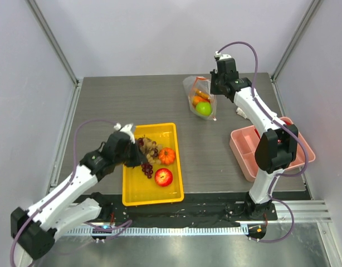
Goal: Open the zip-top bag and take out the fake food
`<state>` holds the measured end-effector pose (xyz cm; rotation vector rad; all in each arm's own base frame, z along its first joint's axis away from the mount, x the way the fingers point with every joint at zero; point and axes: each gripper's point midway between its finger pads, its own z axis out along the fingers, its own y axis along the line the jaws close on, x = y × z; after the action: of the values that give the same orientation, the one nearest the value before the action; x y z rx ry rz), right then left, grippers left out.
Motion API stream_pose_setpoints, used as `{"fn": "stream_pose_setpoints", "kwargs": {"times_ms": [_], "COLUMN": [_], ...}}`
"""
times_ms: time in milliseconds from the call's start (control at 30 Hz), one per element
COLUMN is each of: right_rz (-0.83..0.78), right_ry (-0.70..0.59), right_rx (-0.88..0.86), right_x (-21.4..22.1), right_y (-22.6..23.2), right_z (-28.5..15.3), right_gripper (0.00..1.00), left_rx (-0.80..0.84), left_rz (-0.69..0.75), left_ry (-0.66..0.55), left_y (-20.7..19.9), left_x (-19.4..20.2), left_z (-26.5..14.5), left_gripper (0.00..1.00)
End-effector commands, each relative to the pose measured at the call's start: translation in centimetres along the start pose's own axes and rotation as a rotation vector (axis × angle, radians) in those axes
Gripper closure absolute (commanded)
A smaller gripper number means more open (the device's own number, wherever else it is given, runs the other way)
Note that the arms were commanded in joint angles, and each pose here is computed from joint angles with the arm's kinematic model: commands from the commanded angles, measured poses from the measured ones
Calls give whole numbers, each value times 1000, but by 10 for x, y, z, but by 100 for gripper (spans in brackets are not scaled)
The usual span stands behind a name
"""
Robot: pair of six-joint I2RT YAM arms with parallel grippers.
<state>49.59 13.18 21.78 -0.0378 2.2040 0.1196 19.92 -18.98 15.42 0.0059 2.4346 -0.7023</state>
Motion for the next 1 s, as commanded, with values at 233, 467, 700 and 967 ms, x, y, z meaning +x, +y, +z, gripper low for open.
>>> {"fn": "stream_pose_setpoints", "kwargs": {"times_ms": [233,467,700,967], "right_rz": [29,32,13,120], "right_ry": [-69,-70,-76,-63], "right_rx": [-59,-90,-133,-238], "right_x": [-19,-20,-24,-29], "right_y": [11,18,38,63], "right_z": [-16,-20,-34,-50], "right_gripper": [99,98,98,99], "left_rx": [10,60,286,627], "left_rz": [-351,-252,-82,37], "left_ry": [-70,-90,-206,-287], "left_y": [45,20,-58,-184], "left_x": [63,36,-41,-156], "left_z": [-2,-17,-35,15], "left_gripper": [59,3,38,65]}}
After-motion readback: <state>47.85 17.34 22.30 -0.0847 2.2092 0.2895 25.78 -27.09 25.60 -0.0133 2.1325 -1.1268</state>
